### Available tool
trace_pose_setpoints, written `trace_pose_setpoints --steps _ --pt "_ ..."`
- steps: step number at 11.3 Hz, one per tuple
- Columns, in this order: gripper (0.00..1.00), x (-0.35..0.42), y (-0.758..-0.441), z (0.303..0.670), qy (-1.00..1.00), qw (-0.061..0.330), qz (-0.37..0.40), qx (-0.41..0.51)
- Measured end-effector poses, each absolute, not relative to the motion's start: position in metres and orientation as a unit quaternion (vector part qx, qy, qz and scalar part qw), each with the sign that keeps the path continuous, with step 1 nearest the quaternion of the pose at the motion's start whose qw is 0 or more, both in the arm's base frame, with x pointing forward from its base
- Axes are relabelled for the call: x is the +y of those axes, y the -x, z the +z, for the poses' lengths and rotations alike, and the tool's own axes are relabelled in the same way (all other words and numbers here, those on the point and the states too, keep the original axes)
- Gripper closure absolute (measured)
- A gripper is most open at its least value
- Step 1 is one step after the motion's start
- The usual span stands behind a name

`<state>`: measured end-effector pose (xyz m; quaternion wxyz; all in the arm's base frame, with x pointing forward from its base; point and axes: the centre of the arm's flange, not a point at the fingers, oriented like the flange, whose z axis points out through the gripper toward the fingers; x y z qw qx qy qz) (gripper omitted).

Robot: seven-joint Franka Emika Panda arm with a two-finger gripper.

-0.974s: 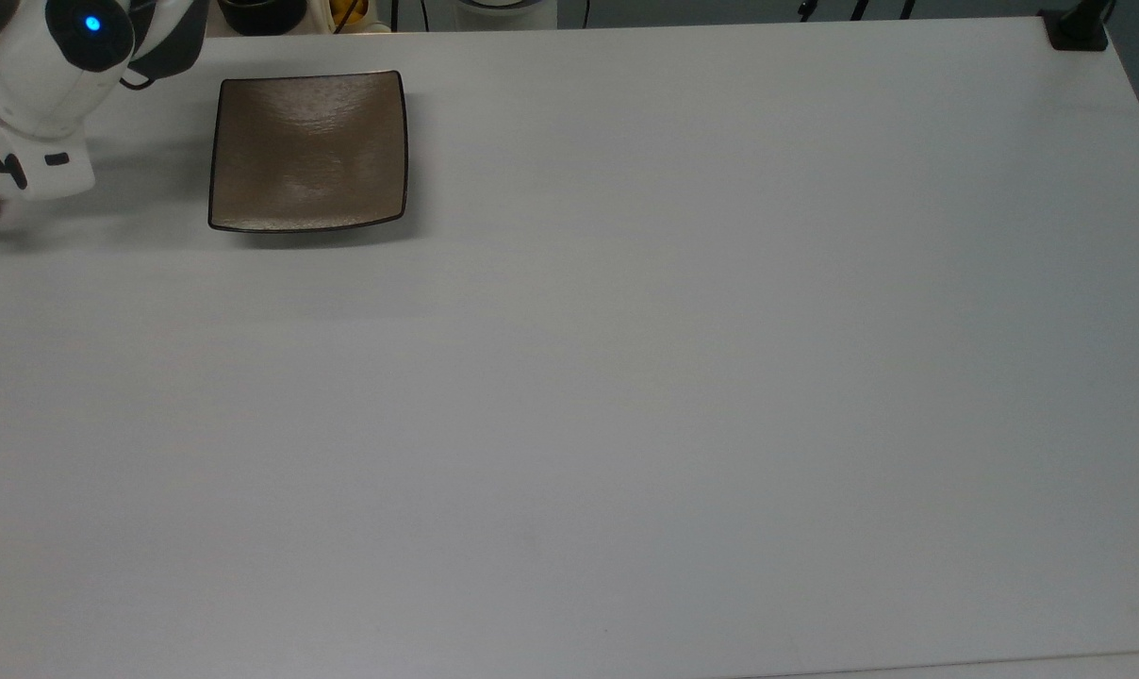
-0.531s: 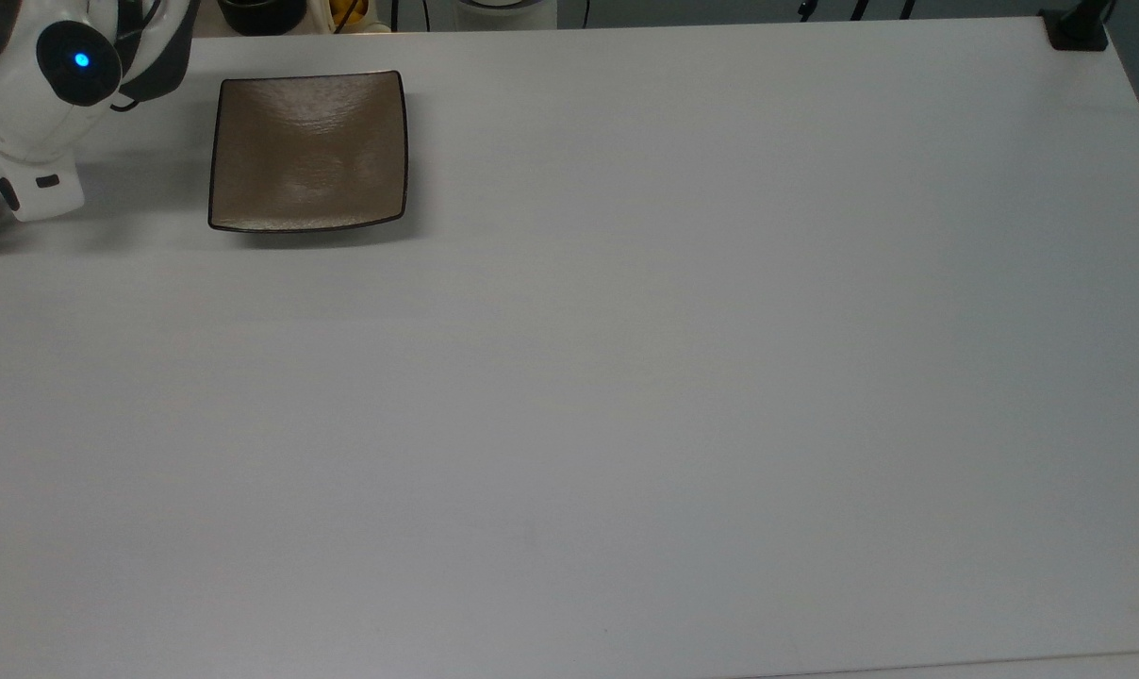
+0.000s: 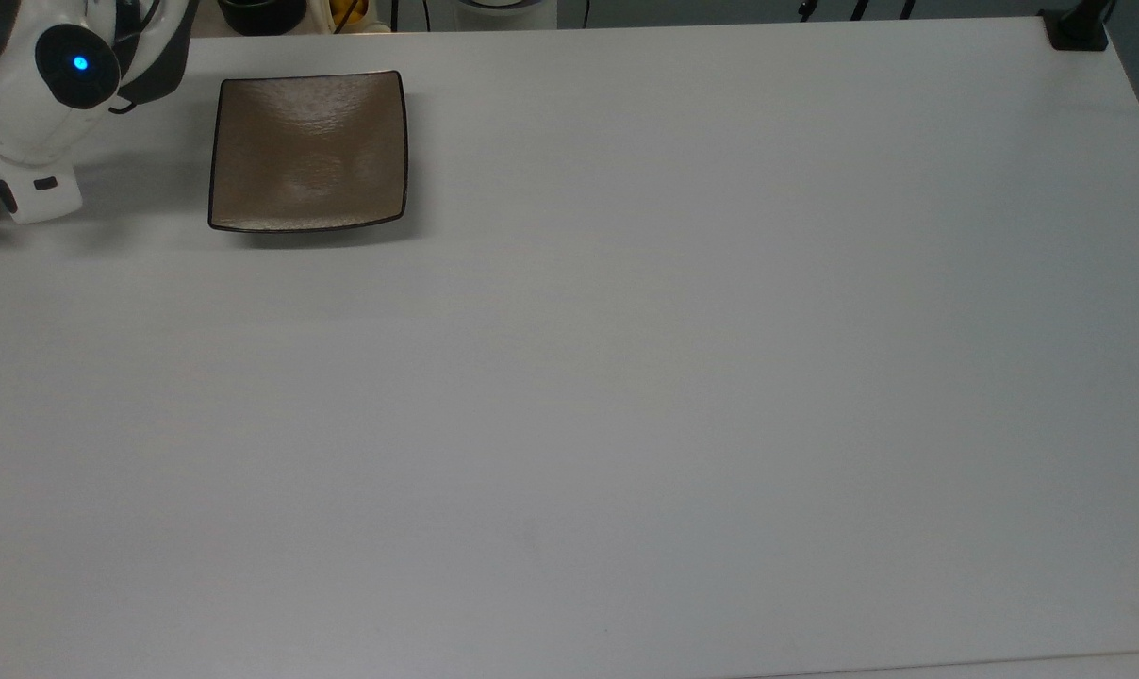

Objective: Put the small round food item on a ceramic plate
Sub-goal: 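Lower the gripper over the red-brown food item and close on it, then lift the held food item and carry it over the brown plate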

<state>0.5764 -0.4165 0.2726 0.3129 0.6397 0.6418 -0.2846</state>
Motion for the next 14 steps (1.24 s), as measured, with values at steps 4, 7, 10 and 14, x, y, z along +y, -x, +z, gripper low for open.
trace_pose_setpoints --steps 4,7,10,14 --pt "0.90 -0.421 -0.581 0.289 -0.656 0.324 -0.272 0.626" --pt "0.90 -0.420 -0.582 0.336 -0.730 0.326 -0.199 0.566" --pt "0.90 -0.401 -0.570 0.381 -0.805 0.290 -0.135 0.500" --pt "0.90 -0.343 -0.556 0.429 -0.889 0.169 -0.076 0.418"
